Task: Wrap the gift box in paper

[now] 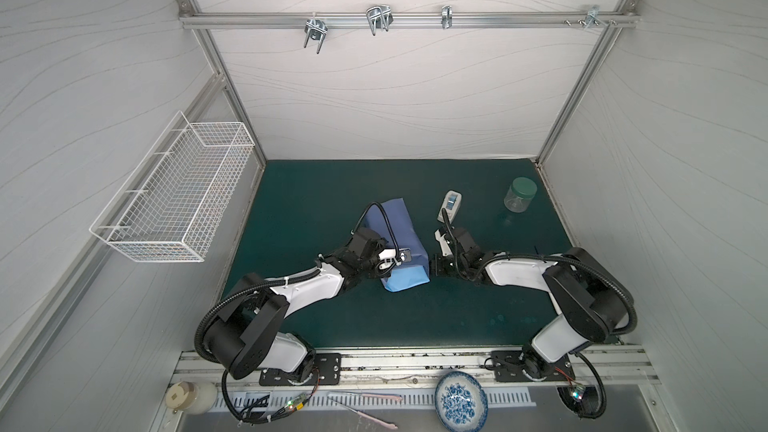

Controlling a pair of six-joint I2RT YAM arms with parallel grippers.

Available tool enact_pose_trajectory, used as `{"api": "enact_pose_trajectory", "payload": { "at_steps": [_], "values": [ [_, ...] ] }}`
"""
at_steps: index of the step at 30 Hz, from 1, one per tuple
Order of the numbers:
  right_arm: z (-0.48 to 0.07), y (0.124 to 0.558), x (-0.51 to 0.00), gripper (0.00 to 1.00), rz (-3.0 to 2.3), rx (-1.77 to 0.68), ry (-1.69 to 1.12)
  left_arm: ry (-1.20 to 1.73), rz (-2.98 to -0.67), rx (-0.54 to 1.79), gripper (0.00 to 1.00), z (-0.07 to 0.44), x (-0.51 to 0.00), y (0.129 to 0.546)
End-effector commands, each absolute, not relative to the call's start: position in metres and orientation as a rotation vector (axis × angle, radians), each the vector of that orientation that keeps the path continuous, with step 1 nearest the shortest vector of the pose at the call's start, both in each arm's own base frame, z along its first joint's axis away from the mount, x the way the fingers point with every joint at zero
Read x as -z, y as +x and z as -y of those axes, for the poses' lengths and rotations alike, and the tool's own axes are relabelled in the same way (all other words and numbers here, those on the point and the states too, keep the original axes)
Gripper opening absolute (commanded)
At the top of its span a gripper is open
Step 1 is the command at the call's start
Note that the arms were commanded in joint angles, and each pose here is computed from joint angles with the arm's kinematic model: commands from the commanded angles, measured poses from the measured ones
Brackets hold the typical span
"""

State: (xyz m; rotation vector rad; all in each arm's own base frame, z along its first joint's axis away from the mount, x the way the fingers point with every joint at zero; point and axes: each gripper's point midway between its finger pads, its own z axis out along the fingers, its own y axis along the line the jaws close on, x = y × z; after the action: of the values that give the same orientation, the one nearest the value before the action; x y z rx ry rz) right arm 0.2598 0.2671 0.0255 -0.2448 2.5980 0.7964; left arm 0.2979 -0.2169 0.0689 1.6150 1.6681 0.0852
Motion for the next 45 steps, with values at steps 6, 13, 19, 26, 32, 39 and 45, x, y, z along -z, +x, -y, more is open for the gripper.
{"api": "enact_pose_trajectory", "payload": {
  "at_steps": [6,13,19,26,32,39,45],
  "values": [
    [-0.271,0.258,-0.028,0.05,-2.579,-0.855,-0.223,1.741,-1.779,-0.089,0.71,0.204,-0.039,0.282],
    [-0.273,0.257,-0.03,0.05,-2.576,-0.866,-0.225,1.755,-1.788,-0.085,0.71,0.202,-0.038,0.279],
    [-0.277,0.256,-0.033,0.05,-2.563,-0.878,-0.237,1.748,-1.79,-0.091,0.71,0.202,-0.039,0.279],
    [-0.281,0.253,-0.033,0.05,-2.556,-0.897,-0.233,1.744,-1.791,-0.093,0.71,0.202,-0.039,0.28],
    [-0.28,0.252,-0.038,0.05,-2.534,-0.917,-0.213,1.74,-1.792,-0.09,0.7,0.203,-0.04,0.281],
    [-0.285,0.25,-0.047,0.04,-2.506,-0.95,-0.213,1.741,-1.794,-0.091,0.7,0.203,-0.04,0.281],
    [-0.288,0.25,-0.051,0.05,-2.493,-0.953,-0.219,1.74,-1.791,-0.09,0.7,0.203,-0.041,0.281]
  ]
}}
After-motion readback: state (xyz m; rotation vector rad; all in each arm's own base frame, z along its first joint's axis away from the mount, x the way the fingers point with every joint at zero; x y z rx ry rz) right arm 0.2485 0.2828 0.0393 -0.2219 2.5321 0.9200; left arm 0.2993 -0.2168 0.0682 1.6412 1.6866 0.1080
